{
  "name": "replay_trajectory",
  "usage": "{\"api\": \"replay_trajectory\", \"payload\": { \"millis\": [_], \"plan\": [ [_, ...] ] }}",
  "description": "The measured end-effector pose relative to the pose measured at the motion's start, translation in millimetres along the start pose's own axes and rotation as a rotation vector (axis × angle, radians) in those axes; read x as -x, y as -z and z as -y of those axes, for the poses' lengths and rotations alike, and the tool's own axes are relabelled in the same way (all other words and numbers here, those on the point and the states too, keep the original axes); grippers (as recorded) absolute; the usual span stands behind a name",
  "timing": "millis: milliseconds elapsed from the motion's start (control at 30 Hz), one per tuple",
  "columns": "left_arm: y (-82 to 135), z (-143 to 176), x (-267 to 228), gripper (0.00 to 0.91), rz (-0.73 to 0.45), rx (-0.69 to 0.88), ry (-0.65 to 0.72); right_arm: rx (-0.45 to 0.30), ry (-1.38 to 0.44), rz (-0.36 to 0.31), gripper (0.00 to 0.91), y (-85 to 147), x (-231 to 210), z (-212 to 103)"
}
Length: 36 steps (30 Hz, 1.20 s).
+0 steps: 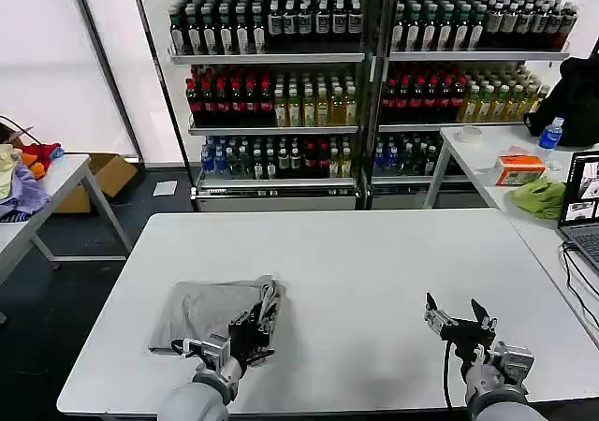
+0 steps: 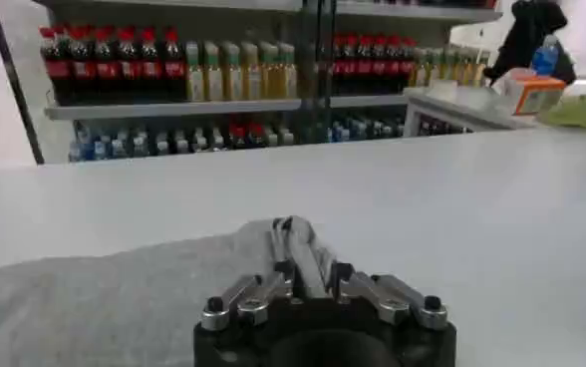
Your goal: Fold and organize the clothes.
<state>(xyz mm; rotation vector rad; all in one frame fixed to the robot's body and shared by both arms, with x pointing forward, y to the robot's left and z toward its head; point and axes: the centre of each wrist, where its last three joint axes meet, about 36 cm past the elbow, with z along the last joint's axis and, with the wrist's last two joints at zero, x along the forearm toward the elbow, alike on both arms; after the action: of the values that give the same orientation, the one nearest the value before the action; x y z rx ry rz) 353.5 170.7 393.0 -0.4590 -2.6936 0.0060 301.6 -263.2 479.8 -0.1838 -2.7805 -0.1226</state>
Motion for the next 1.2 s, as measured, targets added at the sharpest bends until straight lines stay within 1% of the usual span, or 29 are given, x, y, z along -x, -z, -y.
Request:
{"api": "replay_trajectory", "payload": {
  "millis": [167, 233, 300, 467, 633, 733, 967, 1200],
  "plan": [
    [-1.5, 5.9, 1.0, 0.907, 0.003, -0.071, -0.019, -0.004, 0.008, -0.001, 0.907, -0.8, 4.4, -2.5],
    [2.0, 6.7, -2.2, 0.907, 0.005, -0.118, -0.031, -0.007, 0.011, -0.001, 0.907, -0.9, 6.5, -3.5],
    [9.9, 7.1, -8.0, 0.907, 0.013, -0.182, -0.049, -0.01, 0.017, -0.001, 0.907, -0.8, 8.6, -4.9],
    [39.8, -1.3, -27.3, 0.907, 0.076, -0.31, -0.078, -0.02, 0.042, 0.003, 0.907, 0.3, 14.5, -9.7],
    [50.0, -28.5, -43.4, 0.907, 0.115, -0.328, -0.011, -0.027, 0.065, 0.004, 0.907, 0.6, 21.0, -15.2],
    [47.8, -51.2, -49.4, 0.907, 0.131, -0.287, 0.068, -0.026, 0.077, 0.005, 0.907, 0.6, 24.6, -18.8],
    [27.2, -103.0, -53.6, 0.907, 0.102, -0.18, 0.257, -0.029, 0.093, 0.002, 0.907, -1.5, 31.1, -23.4],
    [12.2, -133.7, -52.2, 0.907, 0.052, -0.116, 0.336, -0.031, 0.098, 0.008, 0.907, 0.4, 32.5, -24.9]
  ]
}}
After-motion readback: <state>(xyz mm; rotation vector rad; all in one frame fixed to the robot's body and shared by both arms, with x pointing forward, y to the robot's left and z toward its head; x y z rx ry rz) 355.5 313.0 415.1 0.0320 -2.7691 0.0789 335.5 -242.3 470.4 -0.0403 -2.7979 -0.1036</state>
